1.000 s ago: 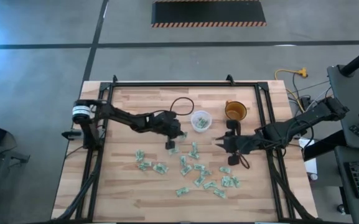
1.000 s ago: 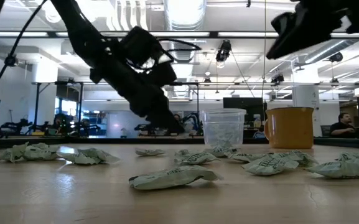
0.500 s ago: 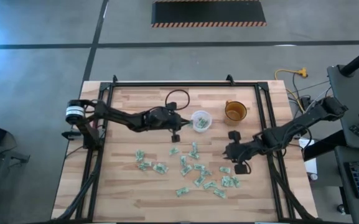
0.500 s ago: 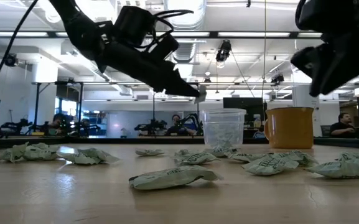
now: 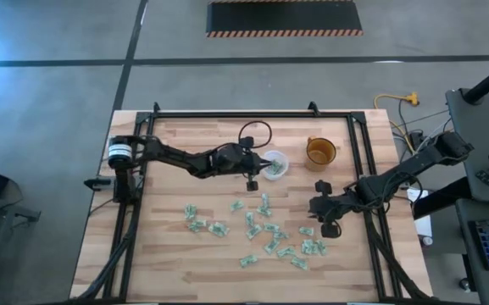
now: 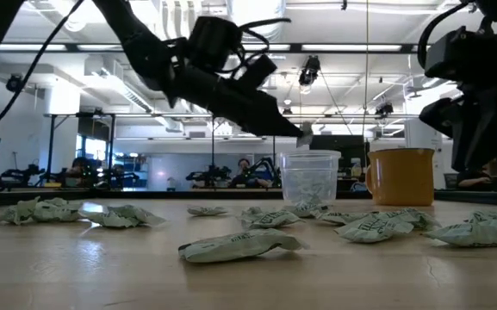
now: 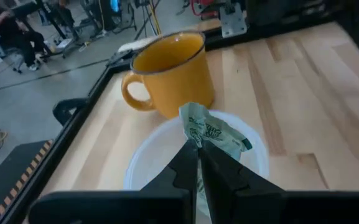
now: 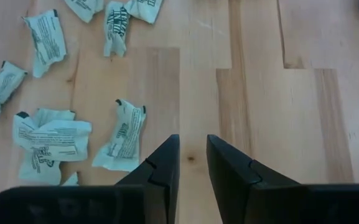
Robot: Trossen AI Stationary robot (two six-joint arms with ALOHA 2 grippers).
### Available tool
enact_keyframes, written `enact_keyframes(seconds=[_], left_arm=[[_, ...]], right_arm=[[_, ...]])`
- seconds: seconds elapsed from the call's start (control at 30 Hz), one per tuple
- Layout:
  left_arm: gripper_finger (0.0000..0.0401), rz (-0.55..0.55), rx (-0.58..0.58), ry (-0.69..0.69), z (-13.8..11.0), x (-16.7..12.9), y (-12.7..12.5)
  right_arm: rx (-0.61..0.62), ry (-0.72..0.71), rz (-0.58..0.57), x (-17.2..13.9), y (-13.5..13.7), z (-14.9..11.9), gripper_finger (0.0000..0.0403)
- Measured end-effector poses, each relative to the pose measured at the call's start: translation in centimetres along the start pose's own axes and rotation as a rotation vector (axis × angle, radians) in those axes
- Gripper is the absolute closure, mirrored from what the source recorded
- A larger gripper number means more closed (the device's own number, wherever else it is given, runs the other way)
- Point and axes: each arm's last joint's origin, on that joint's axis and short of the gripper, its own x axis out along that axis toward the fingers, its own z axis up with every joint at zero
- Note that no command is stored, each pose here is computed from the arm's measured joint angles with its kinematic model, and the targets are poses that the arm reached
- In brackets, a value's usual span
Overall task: Pick and place Stevia / Truvia into bins
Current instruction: Put the green stevia packet into the transparent bin
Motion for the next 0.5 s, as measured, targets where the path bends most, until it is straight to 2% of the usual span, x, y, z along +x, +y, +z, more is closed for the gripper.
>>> enact_keyframes(seconds=[0.27, 0.5], left_arm=[[0.0396, 0.075, 0.002, 0.055, -0.17, 0.6, 0.37], [0.0334, 0.077, 0.002, 0.049, 0.12, 0.29, 0.47]], right_arm=[[0.003, -0.017, 0.007, -0.01, 0.08, 0.16, 0.0324], [0.045, -0.021, 0.032, 0.06, 0.15, 0.15, 0.0328]])
